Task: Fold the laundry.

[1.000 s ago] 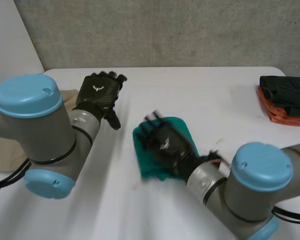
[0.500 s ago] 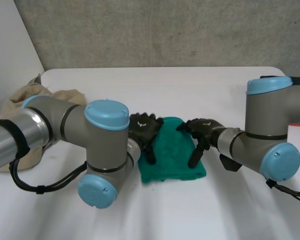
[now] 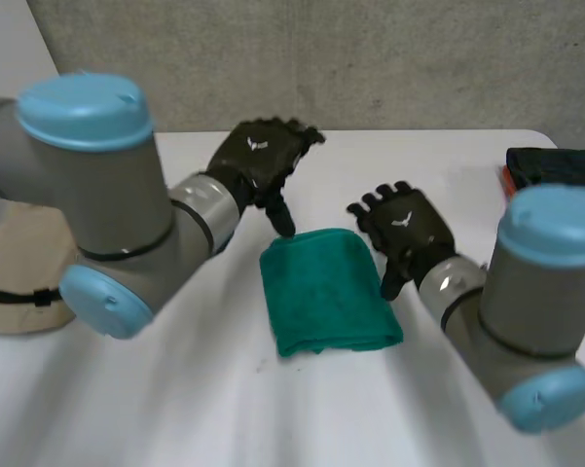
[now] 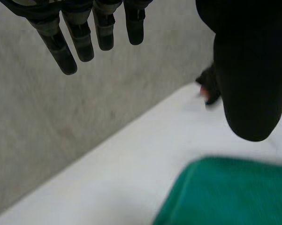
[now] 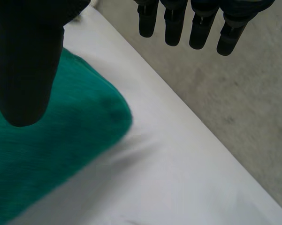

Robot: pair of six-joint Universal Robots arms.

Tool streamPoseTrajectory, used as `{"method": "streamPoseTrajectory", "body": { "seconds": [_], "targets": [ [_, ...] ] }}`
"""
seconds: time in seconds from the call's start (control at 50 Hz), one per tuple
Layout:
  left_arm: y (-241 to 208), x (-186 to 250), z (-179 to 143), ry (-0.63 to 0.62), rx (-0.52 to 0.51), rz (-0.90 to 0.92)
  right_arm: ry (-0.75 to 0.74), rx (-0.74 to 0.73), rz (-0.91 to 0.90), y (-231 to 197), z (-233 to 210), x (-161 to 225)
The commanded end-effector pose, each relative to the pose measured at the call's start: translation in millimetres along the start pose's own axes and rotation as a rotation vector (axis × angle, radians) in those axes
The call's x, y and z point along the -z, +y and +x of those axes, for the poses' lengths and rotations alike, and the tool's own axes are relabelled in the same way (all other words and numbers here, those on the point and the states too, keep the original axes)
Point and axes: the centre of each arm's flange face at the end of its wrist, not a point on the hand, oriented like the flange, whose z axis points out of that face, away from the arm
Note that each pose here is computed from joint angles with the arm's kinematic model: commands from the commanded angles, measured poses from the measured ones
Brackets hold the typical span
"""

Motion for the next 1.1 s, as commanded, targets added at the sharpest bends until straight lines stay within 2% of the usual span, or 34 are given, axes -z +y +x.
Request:
{"method": "streamPoseTrajectory", "body": {
  "seconds": [0.02,0.04,0.14,0.38,0.84,0.92,0.96,1.08,1.1],
  "targets": [
    [-25,12,17,0.311,-0.011,0.107,-0.105,0.036,-0.020,35,-47,26],
    [-27,15,21,0.364,-0.009,0.110,-0.114,0.036,-0.013,41,-51,26],
    [-29,26,31,0.433,0.002,0.096,-0.134,0.038,0.011,58,-63,17],
    [-35,34,39,0.455,-0.003,0.106,-0.100,0.121,0.061,73,-68,-11],
    [-29,34,41,0.459,0.002,0.091,-0.032,0.139,0.220,45,-56,-53],
    [-32,34,39,0.456,-0.003,0.099,-0.002,0.130,0.300,20,-43,-61],
    [-36,35,39,0.452,-0.008,0.112,0.068,0.121,0.360,-3,-19,-71],
    [-60,43,35,0.436,-0.035,0.181,0.252,0.108,0.457,-36,59,-89],
    [-65,44,35,0.433,-0.043,0.202,0.306,0.109,0.491,-47,83,-90]
  ]
}}
